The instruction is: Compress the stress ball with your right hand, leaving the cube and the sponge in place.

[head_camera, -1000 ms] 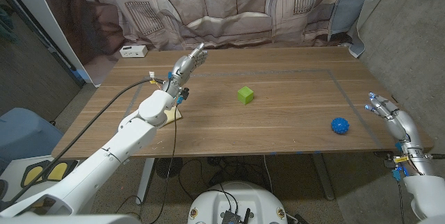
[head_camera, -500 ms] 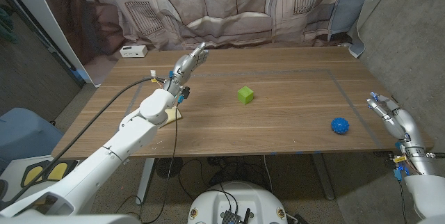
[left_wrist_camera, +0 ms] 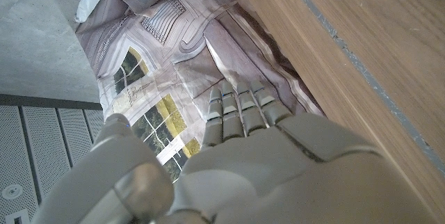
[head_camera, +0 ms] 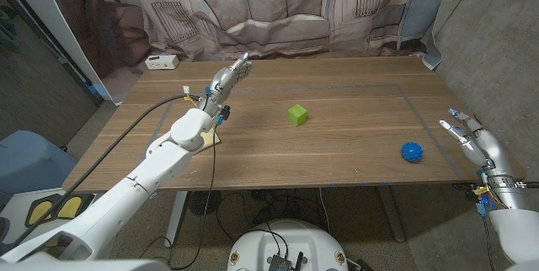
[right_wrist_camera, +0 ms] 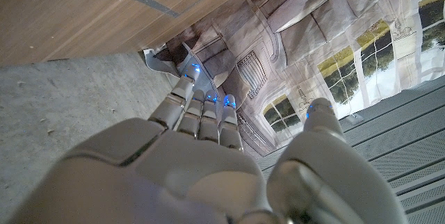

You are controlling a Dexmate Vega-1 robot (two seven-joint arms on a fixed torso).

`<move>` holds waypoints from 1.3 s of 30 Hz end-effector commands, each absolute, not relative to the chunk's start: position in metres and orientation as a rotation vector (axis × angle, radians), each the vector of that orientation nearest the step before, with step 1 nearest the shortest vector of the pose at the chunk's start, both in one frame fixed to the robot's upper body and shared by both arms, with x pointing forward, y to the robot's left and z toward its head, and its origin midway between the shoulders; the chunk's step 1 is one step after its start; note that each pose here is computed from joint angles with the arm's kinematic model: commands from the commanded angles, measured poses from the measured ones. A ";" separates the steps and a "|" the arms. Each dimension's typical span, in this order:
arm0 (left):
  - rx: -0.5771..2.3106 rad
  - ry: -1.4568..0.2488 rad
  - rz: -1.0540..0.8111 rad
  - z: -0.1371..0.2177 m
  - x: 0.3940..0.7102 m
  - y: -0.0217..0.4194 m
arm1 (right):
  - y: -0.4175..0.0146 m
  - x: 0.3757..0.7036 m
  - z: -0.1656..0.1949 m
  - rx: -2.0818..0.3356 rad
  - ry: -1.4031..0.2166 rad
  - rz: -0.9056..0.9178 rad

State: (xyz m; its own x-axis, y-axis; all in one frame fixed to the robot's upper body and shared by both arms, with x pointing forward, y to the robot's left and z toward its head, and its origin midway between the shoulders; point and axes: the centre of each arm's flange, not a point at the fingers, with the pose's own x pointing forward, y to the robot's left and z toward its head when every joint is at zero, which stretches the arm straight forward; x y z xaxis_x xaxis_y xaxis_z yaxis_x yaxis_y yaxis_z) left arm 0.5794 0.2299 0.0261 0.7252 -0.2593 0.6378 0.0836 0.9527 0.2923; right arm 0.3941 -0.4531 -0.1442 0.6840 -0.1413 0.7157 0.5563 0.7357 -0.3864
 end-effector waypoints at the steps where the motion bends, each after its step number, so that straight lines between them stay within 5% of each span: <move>1: 0.232 -0.772 -0.194 0.025 0.581 0.232 | -0.441 0.383 -0.130 -0.713 -0.727 -0.455; 39: 0.219 -0.754 -0.201 0.019 0.588 0.234 | -0.420 0.373 -0.105 -0.959 -0.617 -0.451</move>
State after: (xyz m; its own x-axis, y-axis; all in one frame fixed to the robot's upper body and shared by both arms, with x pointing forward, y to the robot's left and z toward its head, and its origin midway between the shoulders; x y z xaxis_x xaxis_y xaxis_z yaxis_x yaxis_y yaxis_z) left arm 0.5853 0.2350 0.0230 0.7024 -0.2570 0.6638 0.0933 0.9577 0.2721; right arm 0.3755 -0.4253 -0.1129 0.7185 -0.0977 0.6886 0.6154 0.5507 -0.5640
